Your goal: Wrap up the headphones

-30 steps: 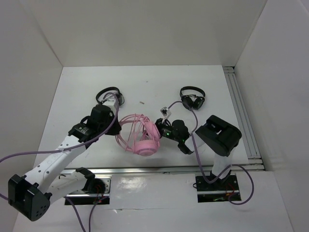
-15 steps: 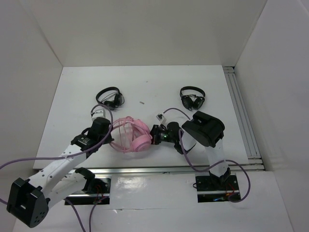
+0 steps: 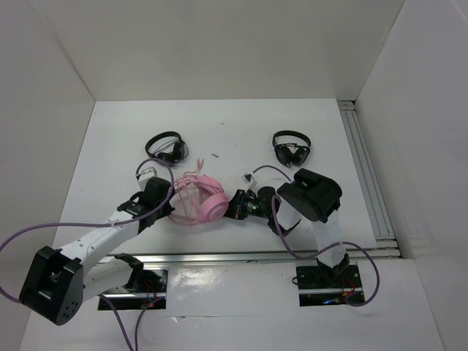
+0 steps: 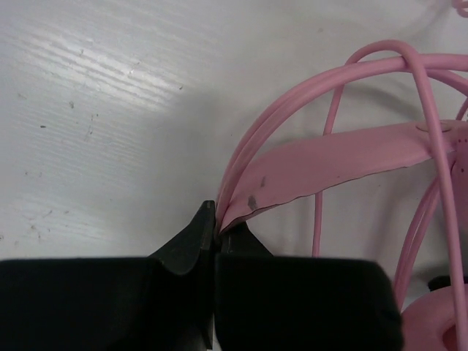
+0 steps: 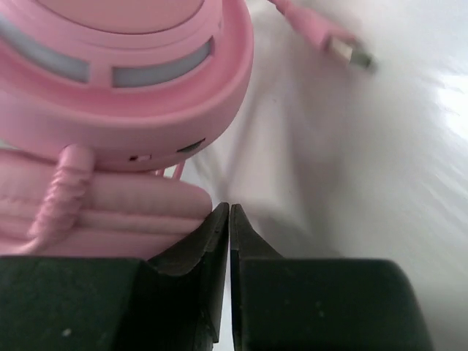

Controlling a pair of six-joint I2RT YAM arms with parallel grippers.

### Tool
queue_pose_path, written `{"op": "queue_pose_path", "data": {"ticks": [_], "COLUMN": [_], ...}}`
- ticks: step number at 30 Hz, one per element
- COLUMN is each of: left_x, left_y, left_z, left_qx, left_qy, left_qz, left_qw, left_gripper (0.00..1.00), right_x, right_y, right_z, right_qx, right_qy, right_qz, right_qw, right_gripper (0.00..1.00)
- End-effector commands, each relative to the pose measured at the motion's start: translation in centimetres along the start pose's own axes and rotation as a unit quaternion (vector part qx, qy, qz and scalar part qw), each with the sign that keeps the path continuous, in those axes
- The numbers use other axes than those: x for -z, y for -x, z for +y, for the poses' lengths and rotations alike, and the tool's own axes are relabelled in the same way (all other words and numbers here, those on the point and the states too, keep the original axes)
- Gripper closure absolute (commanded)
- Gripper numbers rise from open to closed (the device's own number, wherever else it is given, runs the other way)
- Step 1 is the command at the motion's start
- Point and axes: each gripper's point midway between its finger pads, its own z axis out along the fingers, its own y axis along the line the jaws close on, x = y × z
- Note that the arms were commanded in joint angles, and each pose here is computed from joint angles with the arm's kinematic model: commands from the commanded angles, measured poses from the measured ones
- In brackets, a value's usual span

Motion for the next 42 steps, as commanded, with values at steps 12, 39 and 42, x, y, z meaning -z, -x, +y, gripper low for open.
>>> {"op": "queue_pose_path", "data": {"ticks": [12, 39, 42], "left_x": [0.0, 1.3, 0.9], "left_y": [4.0, 4.5, 4.9], "left_z": [3.7, 7.4, 7.2], "left_qx": [0.138, 0.181, 0.187], "left_qy": [0.050, 0.115, 0.109], "left_qz": [-0.083, -0.093, -0.088], "left_qw": [0.986, 0.972, 0.972], "left_gripper": [1.00, 0.17, 0.03], "right_x": [4.4, 6.1, 6.3], "right_y": [3.6, 3.2, 3.0], "right_z": [8.2, 12.7, 13.9], "right_qx": [0.152, 0.228, 0.253], "right_qy": [0.104, 0.092, 0.083], "right_qz": [-0.093, -0.087, -0.082], "right_qw": [0.978, 0.965, 0.960], "right_gripper": [0.78, 0.52, 0.44]}}
